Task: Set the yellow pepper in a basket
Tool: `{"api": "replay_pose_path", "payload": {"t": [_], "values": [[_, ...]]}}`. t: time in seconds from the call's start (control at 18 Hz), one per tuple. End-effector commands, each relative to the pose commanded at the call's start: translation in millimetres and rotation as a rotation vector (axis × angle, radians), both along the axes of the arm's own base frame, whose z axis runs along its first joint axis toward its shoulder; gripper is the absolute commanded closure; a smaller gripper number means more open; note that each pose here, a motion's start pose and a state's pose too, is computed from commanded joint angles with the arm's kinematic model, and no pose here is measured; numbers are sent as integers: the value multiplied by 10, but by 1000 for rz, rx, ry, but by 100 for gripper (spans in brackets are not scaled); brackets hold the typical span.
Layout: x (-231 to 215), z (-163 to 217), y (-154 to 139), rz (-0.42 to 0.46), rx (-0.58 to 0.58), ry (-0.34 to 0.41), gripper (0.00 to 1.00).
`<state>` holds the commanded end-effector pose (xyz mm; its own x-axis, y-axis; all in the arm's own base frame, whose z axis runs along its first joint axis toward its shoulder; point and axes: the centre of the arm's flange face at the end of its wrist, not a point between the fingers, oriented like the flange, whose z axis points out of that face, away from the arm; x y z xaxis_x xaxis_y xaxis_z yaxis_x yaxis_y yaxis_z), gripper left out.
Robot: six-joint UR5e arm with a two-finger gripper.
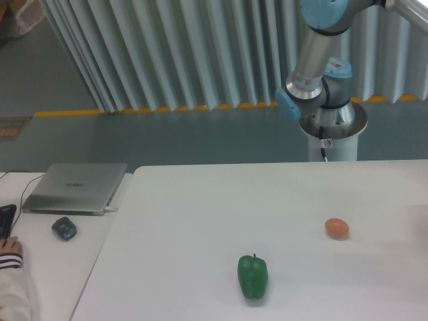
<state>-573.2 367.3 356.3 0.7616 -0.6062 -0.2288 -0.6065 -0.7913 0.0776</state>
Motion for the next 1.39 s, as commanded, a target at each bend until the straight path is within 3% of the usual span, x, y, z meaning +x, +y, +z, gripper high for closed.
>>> {"api": "replay_pose_path", "payload": {"t": [0.22,0.72,0.83,1.0,1.22,1.39], "values": [[126,16,186,6,4,0,0],[759,284,644,-92,-63,-2,0],[806,324,663,-71,-57,-3,0],[898,378,658,-77,-68,-30,0],[1269,445,877,-134,-94,-68,0],[1453,483,937,-111,-102,-97,0]]}}
